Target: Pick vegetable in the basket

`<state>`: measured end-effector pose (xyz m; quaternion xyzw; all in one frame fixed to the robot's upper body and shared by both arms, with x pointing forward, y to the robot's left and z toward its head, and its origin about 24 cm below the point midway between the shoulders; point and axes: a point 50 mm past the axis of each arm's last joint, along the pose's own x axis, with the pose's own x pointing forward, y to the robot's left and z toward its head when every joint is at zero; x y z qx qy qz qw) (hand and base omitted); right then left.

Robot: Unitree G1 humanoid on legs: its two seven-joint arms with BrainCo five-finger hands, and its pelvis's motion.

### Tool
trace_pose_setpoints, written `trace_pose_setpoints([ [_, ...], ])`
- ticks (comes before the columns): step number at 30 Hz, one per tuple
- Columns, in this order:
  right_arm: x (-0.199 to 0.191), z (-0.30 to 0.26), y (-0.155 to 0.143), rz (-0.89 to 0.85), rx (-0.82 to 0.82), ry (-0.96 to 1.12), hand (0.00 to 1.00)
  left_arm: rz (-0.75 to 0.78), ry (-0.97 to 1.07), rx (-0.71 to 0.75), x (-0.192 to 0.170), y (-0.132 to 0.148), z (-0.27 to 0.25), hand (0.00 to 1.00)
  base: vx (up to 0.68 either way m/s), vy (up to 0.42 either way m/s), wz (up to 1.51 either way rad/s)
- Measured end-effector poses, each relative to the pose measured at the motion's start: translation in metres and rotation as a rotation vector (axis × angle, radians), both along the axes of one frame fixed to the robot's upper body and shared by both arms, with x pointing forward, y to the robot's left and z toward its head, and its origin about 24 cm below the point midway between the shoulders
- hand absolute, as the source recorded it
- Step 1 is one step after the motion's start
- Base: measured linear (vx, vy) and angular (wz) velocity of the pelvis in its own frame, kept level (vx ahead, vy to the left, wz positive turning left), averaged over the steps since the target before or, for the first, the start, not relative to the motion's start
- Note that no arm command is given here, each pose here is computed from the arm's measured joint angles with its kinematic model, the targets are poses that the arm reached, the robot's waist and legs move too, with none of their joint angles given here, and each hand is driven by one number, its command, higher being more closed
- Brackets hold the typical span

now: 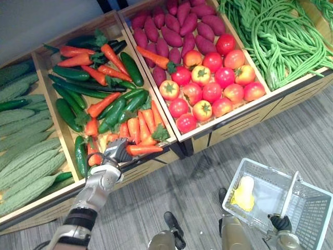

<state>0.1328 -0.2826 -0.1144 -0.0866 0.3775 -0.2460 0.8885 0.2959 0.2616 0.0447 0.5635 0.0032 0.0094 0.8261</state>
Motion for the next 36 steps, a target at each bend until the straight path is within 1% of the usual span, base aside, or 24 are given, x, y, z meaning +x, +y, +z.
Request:
trace_pose_setpoints([
  [4, 0.0, 0.0, 0.0, 0.0, 0.001, 0.002, 1.0, 0.041, 0.056, 0.0, -0.005, 0.008, -0.013, 1.0, -0.01, -0.013, -0.04],
  [18, -0.002, -0.002, 0.002, 0.001, 0.008, 0.014, 1.0, 0.051, 0.034, 0.007, -0.006, 0.008, -0.008, 1.0, 0.01, -0.02, 0.08],
  [20, -0.005, -0.003, 0.001, -0.008, 0.006, 0.018, 1.0, 0.106, -0.023, -0.011, -0.007, 0.015, 0.002, 1.0, -0.01, -0.021, 0.08],
  [21, -0.007, -0.003, 0.0, -0.011, 0.004, 0.024, 1.0, 0.172, -0.1, -0.024, -0.006, 0.026, 0.017, 1.0, 0.0, -0.01, 0.07],
  [23, -0.01, -0.003, -0.003, -0.029, 0.003, 0.028, 1.0, 0.245, -0.213, -0.03, -0.007, 0.039, 0.038, 1.0, -0.01, -0.009, 0.03],
  [24, -0.012, -0.003, -0.005, -0.044, 0.003, 0.032, 1.0, 0.257, -0.268, -0.021, -0.008, 0.042, 0.05, 1.0, -0.01, -0.006, 0.05],
  [27, -0.017, -0.004, -0.009, -0.078, 0.004, 0.041, 1.0, 0.234, -0.336, -0.013, -0.008, 0.038, 0.065, 1.0, -0.03, -0.009, 0.14],
  [32, -0.031, -0.008, -0.014, -0.109, 0.0, 0.088, 1.0, 0.231, -0.337, -0.01, -0.01, 0.037, 0.064, 1.0, 0.0, -0.002, 0.02],
  [36, -0.033, -0.009, -0.014, -0.116, 0.0, 0.094, 1.0, 0.202, -0.379, -0.005, -0.013, 0.031, 0.073, 1.0, 0.01, -0.001, 0.0],
])
